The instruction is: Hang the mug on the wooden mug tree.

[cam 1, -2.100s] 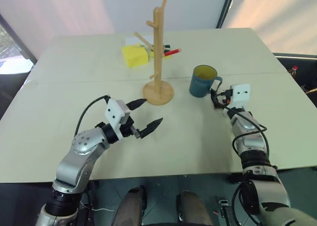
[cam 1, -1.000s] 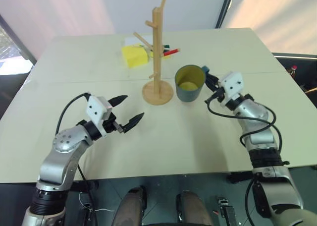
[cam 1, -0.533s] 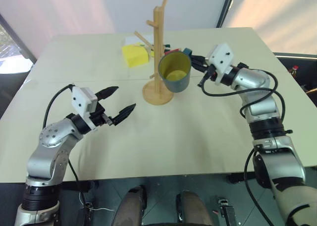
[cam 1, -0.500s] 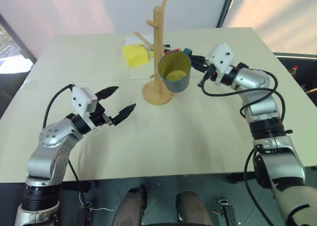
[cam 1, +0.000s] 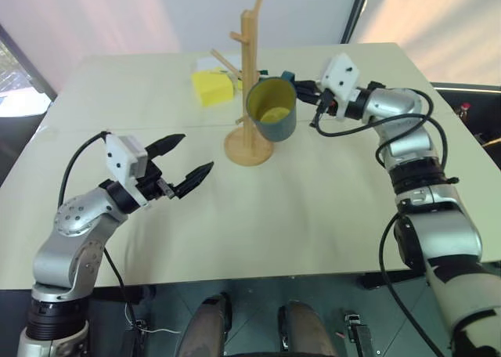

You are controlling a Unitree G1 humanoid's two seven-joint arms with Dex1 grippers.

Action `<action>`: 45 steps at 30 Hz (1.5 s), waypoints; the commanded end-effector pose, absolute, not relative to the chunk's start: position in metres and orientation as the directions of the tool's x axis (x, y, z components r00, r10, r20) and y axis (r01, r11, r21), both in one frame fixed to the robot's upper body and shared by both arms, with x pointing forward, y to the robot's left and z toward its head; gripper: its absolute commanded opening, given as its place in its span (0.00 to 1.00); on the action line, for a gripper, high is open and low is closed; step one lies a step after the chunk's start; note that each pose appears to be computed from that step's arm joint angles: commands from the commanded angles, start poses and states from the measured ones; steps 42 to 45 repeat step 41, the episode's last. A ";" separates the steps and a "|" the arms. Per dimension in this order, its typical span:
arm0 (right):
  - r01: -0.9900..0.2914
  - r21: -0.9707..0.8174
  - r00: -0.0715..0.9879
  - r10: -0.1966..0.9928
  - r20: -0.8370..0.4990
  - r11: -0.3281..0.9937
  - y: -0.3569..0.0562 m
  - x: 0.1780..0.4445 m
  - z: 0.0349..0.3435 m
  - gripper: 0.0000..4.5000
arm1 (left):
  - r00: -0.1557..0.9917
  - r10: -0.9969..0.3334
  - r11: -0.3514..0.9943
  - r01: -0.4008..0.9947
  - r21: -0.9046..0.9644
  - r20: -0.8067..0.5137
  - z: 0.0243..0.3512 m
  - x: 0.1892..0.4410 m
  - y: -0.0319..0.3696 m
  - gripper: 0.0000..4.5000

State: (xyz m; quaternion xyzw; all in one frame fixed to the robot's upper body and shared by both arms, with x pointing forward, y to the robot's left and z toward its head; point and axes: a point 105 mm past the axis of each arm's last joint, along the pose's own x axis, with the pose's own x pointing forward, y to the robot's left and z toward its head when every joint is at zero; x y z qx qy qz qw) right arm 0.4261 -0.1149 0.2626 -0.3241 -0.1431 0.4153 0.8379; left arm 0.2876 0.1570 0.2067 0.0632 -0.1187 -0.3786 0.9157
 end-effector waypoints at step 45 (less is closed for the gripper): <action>-0.427 -0.163 0.885 0.448 0.126 0.889 -0.201 0.381 0.149 0.63 | 0.957 -0.281 0.960 0.280 0.018 0.066 0.128 0.317 0.231 1.00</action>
